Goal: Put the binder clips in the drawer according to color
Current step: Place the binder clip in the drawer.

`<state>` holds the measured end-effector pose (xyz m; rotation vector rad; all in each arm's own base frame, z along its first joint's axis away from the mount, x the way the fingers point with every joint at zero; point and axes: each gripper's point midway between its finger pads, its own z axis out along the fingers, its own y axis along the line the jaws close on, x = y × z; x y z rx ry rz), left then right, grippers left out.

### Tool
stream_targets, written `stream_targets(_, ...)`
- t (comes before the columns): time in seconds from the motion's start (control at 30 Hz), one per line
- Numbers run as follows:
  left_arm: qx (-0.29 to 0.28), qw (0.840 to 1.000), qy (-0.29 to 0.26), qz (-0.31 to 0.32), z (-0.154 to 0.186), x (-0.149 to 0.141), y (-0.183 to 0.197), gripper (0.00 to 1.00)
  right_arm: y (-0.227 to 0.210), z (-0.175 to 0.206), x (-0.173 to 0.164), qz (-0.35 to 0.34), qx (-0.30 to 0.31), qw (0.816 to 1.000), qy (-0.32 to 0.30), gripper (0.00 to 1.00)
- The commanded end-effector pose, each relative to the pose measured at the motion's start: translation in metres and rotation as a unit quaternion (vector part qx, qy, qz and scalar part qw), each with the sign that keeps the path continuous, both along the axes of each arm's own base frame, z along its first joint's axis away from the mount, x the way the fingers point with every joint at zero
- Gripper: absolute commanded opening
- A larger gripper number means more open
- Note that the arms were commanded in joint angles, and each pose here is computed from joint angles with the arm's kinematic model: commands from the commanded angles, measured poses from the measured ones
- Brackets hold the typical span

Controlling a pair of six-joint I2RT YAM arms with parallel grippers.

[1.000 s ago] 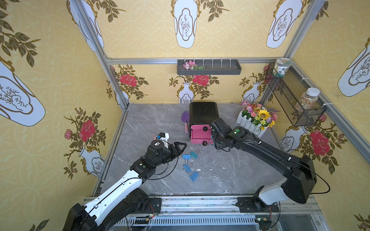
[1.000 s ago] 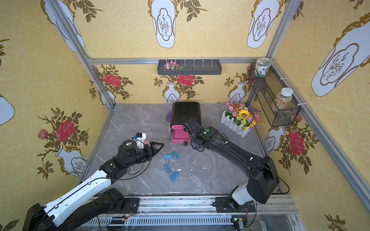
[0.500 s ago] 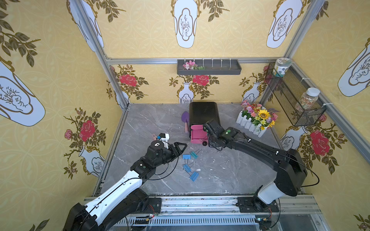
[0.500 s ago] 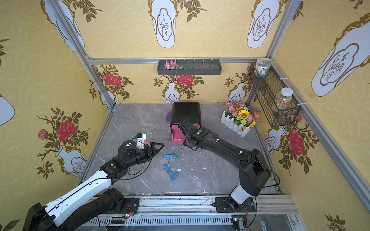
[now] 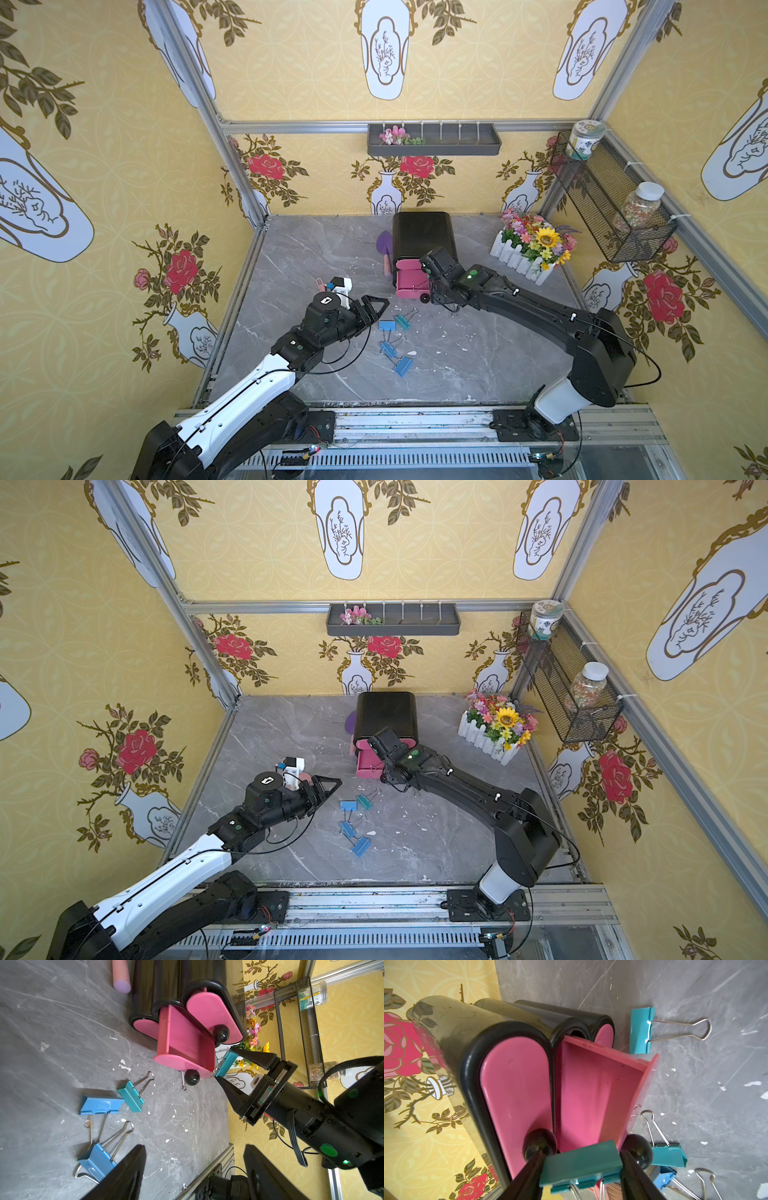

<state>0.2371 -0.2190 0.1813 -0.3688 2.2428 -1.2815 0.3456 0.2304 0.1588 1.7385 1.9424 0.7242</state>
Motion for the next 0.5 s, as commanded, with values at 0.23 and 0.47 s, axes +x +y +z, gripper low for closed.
stream_targets(0.23, -0.002, 1.0, -0.007, -0.001, 0.002, 0.0, 0.0, 0.8, 0.004, 0.006, 0.008, -0.056, 0.055, 0.997, -0.015, 0.84)
stream_targets(0.47, -0.001, 1.0, -0.008, 0.001, 0.004, 0.001, 0.001, 0.8, 0.001, 0.037, 0.011, -0.014, 0.02, 0.998, -0.054, 0.84)
